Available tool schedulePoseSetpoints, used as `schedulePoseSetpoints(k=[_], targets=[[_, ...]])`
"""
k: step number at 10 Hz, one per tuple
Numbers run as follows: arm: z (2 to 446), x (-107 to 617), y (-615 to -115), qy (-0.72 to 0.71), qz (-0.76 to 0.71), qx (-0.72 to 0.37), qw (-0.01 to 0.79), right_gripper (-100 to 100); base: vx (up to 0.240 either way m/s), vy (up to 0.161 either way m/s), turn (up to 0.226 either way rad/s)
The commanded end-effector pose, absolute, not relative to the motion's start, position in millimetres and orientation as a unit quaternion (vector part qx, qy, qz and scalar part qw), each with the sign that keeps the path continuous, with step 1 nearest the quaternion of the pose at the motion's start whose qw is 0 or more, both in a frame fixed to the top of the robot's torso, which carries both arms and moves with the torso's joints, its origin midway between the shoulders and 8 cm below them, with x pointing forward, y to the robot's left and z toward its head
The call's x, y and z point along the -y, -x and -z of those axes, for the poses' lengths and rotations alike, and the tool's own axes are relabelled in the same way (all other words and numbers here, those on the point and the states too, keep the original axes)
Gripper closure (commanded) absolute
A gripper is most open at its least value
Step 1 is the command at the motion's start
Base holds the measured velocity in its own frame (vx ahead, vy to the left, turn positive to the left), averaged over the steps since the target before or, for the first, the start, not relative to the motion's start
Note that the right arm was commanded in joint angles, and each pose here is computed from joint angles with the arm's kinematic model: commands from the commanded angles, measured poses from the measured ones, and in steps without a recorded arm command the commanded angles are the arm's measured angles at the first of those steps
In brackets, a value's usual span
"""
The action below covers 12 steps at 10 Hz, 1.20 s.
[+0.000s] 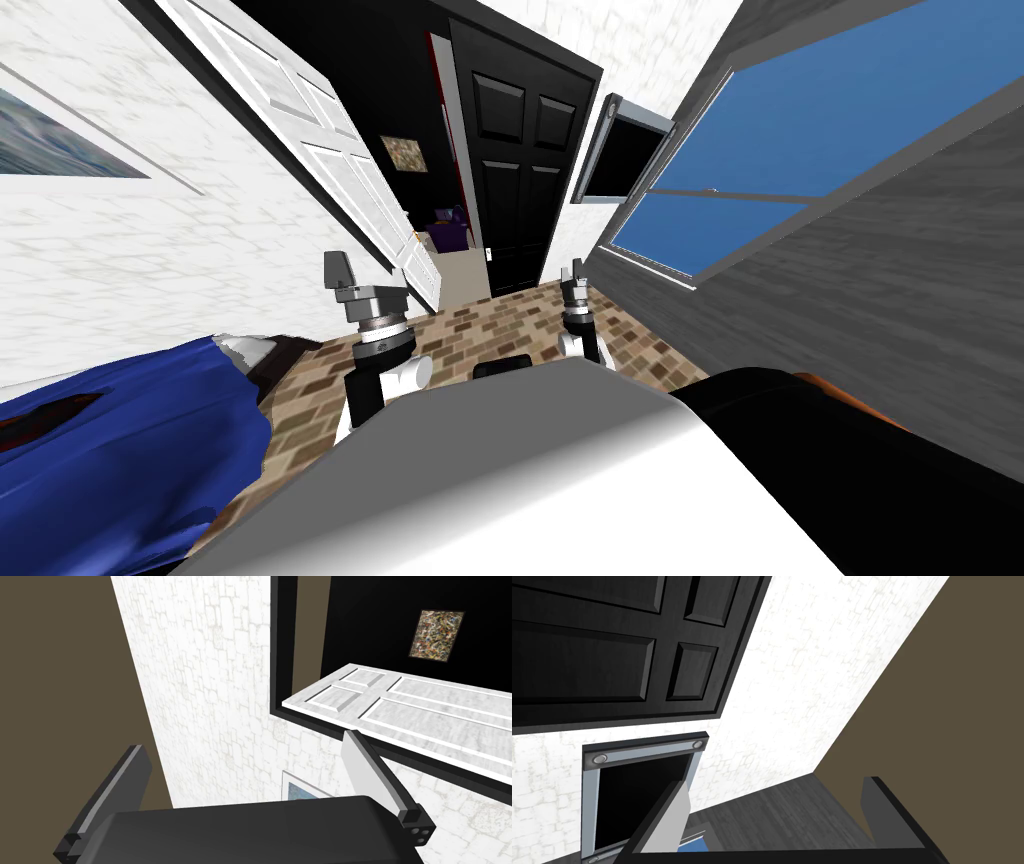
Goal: Push the door open
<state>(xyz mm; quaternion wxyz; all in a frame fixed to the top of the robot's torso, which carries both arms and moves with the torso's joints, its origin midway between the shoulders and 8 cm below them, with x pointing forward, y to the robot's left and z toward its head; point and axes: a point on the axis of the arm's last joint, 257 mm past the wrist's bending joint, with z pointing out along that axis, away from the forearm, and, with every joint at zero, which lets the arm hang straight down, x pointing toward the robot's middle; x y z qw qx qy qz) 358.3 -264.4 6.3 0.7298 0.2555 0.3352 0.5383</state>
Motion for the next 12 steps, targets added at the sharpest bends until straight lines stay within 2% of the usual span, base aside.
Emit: schedulePoseSetpoints(k=[1, 12], targets=[[3, 264, -364, -0.259, -0.539, -0.342, 0.725, -100, 0.151, -0.021, 0.022], [70, 267, -403, -0.288, -0.538, -0.38, 0.695, -100, 0.107, 0.019, 0.026]])
